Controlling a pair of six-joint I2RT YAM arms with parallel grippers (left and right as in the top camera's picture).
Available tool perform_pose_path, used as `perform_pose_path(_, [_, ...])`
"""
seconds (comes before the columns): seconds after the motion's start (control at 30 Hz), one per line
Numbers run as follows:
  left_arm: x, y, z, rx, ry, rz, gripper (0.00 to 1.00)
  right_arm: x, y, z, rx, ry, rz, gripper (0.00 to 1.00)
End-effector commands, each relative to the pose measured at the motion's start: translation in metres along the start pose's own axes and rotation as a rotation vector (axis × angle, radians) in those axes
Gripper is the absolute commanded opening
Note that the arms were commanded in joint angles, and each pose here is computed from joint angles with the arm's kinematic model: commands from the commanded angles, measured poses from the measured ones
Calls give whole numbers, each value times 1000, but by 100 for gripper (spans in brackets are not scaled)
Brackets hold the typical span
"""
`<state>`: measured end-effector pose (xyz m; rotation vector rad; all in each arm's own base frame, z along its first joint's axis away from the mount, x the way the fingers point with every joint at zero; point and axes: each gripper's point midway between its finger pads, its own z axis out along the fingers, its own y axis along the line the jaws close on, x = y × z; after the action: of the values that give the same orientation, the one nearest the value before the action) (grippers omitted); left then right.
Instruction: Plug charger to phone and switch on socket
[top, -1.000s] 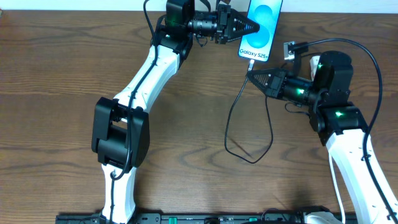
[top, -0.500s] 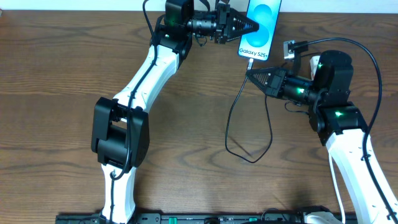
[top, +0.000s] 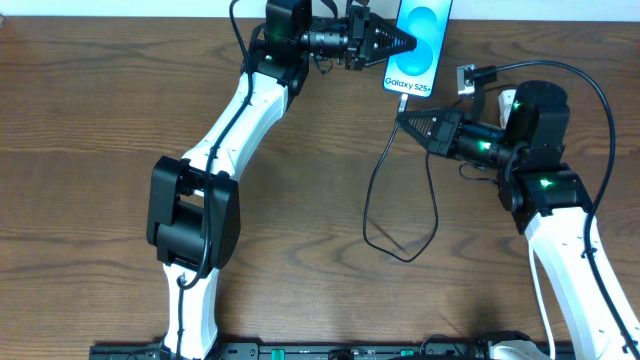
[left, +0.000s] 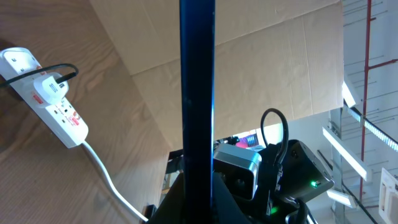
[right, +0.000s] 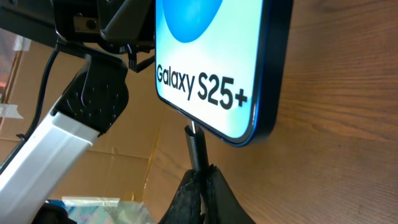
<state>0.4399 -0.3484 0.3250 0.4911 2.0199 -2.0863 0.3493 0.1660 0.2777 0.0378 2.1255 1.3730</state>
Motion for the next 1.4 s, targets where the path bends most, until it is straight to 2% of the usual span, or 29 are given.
perform_pose_path(0.0, [9,-32,-2,38,59,74,7,-12,-1,-3,13,-38,-12,1])
perform_pose_path(1.37, [10,-32,-2,41,68,89,7,-21,-3,-6,23,-77,-13,1])
